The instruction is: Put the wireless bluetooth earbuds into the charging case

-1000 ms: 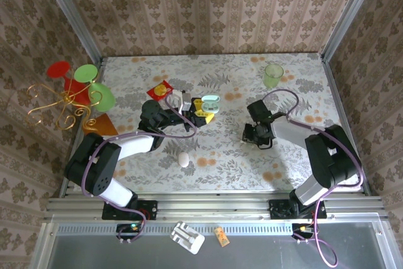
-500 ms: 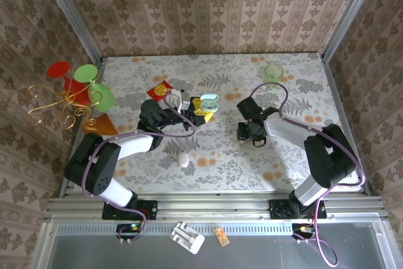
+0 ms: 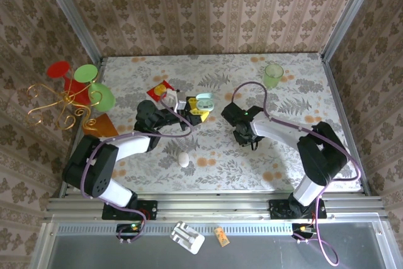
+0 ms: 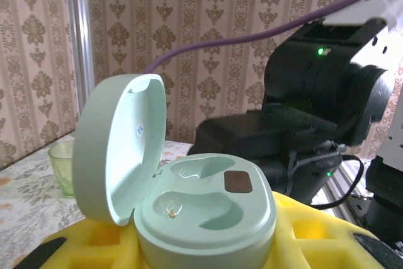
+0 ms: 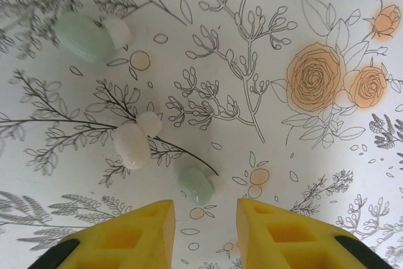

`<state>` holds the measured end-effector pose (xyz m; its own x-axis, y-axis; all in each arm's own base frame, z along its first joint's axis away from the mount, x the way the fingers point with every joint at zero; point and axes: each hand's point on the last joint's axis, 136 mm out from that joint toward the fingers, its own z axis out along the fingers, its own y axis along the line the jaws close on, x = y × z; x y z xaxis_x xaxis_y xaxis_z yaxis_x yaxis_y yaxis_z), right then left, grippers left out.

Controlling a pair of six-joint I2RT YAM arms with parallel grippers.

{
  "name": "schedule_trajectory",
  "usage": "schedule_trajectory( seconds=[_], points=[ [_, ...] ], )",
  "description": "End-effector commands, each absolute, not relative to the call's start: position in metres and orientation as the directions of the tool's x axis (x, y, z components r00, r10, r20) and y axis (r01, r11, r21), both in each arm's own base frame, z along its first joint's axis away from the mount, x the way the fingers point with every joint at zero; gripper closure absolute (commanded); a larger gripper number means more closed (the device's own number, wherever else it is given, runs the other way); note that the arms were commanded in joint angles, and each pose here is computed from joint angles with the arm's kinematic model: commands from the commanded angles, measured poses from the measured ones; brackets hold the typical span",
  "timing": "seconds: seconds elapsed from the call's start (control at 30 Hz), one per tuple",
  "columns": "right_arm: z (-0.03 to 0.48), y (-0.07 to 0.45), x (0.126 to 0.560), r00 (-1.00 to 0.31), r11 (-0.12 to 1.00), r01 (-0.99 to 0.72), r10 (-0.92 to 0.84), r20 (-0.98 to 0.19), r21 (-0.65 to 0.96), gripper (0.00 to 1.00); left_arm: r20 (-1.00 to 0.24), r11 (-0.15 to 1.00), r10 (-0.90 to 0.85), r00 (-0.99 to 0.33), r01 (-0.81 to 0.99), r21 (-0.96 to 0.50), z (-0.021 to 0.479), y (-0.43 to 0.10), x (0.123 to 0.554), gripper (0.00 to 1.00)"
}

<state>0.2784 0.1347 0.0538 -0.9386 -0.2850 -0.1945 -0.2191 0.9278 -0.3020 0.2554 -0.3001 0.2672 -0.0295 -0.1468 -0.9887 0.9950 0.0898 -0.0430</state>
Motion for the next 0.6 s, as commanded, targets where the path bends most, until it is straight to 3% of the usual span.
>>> schedule_trajectory(
  seconds=[0.0, 0.57],
  points=[
    [0.054, 0.125, 0.278, -0.931, 0.877, -0.265, -0.341, -0.13, -0.401, 0.68, -0.981, 0.128, -0.183, 0.058, 0.991, 0.034, 0.286, -0.29, 0.254, 0.89],
    [0.032, 0.127, 0.274, -0.907, 0.795, -0.367, -0.42, -0.002, -0.483, 0.72, -0.98, 0.141, -0.187, 0.066, 0.989, 0.039, 0.29, -0.288, 0.257, 0.89]
  ],
)
